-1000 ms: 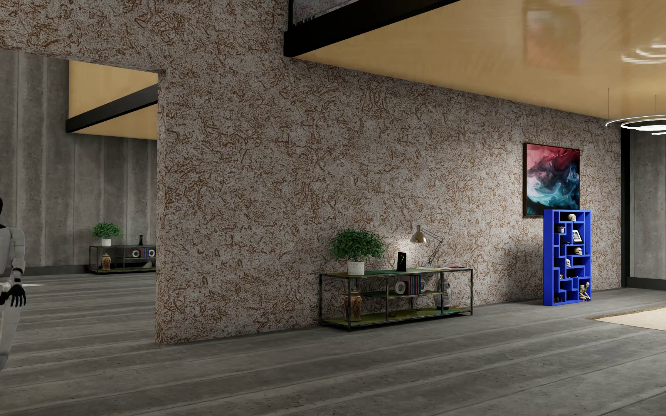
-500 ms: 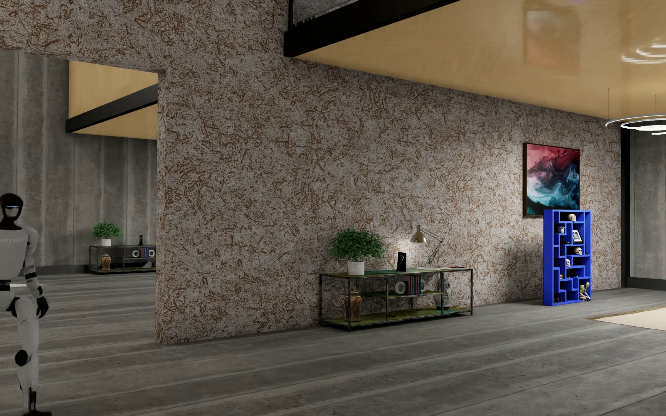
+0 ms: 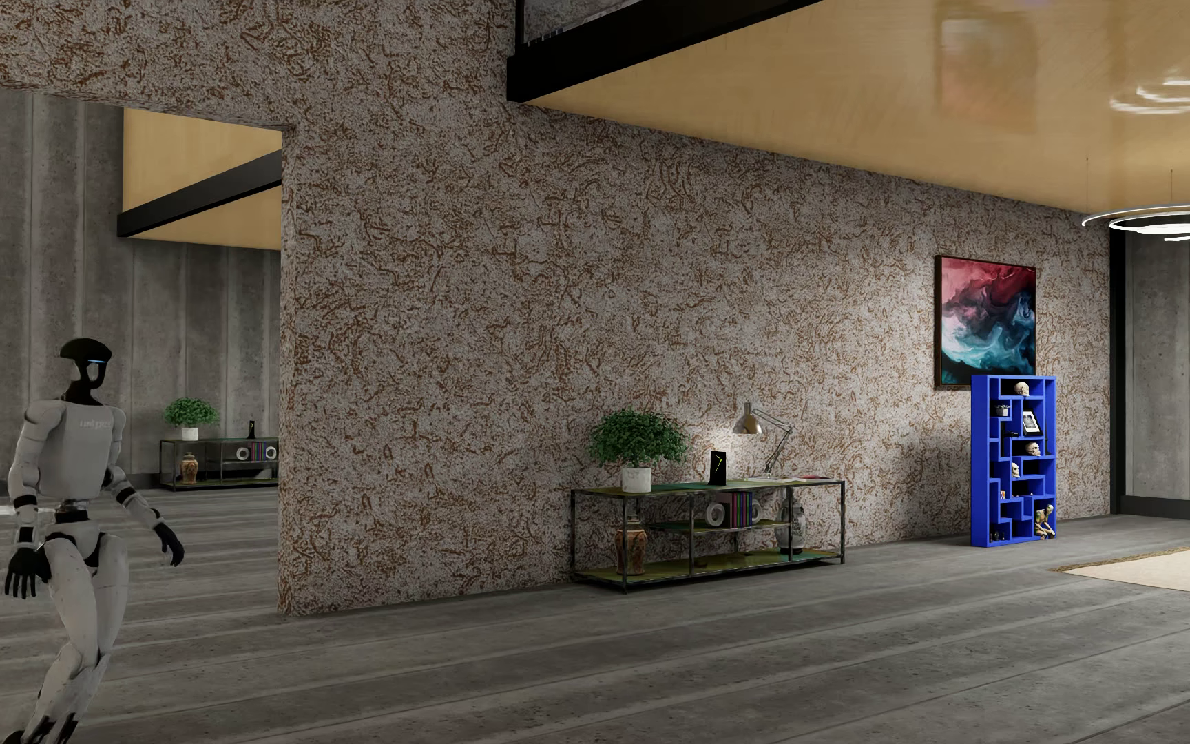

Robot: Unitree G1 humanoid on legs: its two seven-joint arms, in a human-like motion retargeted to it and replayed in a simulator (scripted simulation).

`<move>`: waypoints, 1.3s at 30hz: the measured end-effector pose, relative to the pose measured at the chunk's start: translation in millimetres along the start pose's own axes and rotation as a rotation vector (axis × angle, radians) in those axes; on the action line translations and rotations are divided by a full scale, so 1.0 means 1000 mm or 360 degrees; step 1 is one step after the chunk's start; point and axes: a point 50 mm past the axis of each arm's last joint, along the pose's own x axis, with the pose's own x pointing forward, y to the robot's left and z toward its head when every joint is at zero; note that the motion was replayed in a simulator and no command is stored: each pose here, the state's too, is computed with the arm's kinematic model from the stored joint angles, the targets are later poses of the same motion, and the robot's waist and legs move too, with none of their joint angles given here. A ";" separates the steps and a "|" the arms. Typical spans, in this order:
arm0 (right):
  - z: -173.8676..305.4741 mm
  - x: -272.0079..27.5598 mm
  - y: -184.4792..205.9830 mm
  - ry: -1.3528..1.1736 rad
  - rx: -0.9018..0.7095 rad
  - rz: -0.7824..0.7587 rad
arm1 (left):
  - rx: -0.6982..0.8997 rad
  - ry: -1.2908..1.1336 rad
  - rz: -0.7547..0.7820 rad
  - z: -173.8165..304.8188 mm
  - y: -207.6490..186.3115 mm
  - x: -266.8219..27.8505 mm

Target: Move towards blue shelves

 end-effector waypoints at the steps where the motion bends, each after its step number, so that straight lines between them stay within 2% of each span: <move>1: -0.006 -0.003 0.009 0.0016 0.0014 0.0032 | 0.0075 -0.0118 0.0150 0.012 0.029 0.004; 3: -0.010 -0.006 0.022 0.0029 0.0002 0.0105 | 0.0187 -0.0242 0.0443 0.025 0.078 0.000; 4: -0.009 -0.007 0.025 0.0026 -0.0032 0.0137 | 0.0167 -0.0269 0.0554 0.027 0.093 -0.004; 6: -0.009 -0.006 0.017 0.0015 -0.0060 0.0118 | 0.0079 -0.0254 0.0654 0.019 0.104 -0.008; 7: -0.009 -0.005 0.010 0.0007 -0.0046 0.0063 | -0.0013 -0.0211 0.0626 0.011 0.099 -0.006; 8: -0.011 -0.005 0.004 0.0018 -0.0002 -0.0001 | -0.0069 -0.0142 0.0515 0.005 0.086 -0.001; 10: -0.021 -0.008 -0.001 0.0071 0.0210 -0.0129 | -0.0013 0.0038 0.0181 -0.007 0.047 0.010; 12: -0.030 -0.010 0.001 0.0151 0.0409 -0.0179 | 0.0207 0.0270 -0.0186 -0.024 -0.002 0.010; 14: -0.026 -0.005 0.004 0.0200 0.0374 -0.0098 | 0.0429 0.0371 -0.0486 -0.040 -0.043 -0.002; 15: -0.020 -0.001 0.001 0.0197 0.0283 -0.0061 | 0.0457 0.0385 -0.0532 -0.047 -0.056 -0.010; 16: -0.009 0.003 -0.005 0.0141 0.0149 -0.0043 | 0.0378 0.0414 -0.0517 -0.055 -0.067 -0.018; 19: 0.031 0.010 -0.036 -0.0086 -0.0231 -0.0148 | -0.0080 0.0629 -0.0488 -0.091 -0.096 -0.054; 22: 0.083 0.006 -0.085 -0.0359 -0.0267 -0.0410 | -0.0363 0.0832 -0.0572 -0.112 -0.120 -0.081; 24: 0.113 -0.004 -0.122 -0.0506 -0.0239 -0.0618 | -0.0345 0.0912 -0.0711 -0.115 -0.136 -0.092; 26: 0.141 -0.016 -0.145 -0.0635 -0.0179 -0.0732 | -0.0186 0.0876 -0.0909 -0.115 -0.150 -0.101; 28: 0.148 -0.022 -0.155 -0.0697 -0.0071 -0.0797 | 0.0056 0.0724 -0.1039 -0.111 -0.152 -0.098; 29: 0.151 -0.025 -0.155 -0.0743 -0.0076 -0.0810 | 0.0075 0.0688 -0.1054 -0.107 -0.150 -0.095; 32: 0.149 -0.024 -0.135 -0.0754 -0.0214 -0.0774 | -0.0180 0.0744 -0.0860 -0.090 -0.143 -0.087; 34: 0.135 -0.018 -0.114 -0.0670 -0.0243 -0.0671 | -0.0216 0.0695 -0.0803 -0.072 -0.134 -0.072; 36: 0.114 -0.012 -0.091 -0.0565 -0.0163 -0.0521 | 0.0055 0.0463 -0.0745 -0.047 -0.111 -0.045; 38: 0.087 -0.006 -0.068 -0.0460 -0.0077 -0.0342 | 0.0380 0.0201 -0.0552 -0.019 -0.074 -0.018; 39: 0.075 -0.004 -0.058 -0.0404 -0.0035 -0.0253 | 0.0453 0.0078 -0.0418 -0.001 -0.051 -0.006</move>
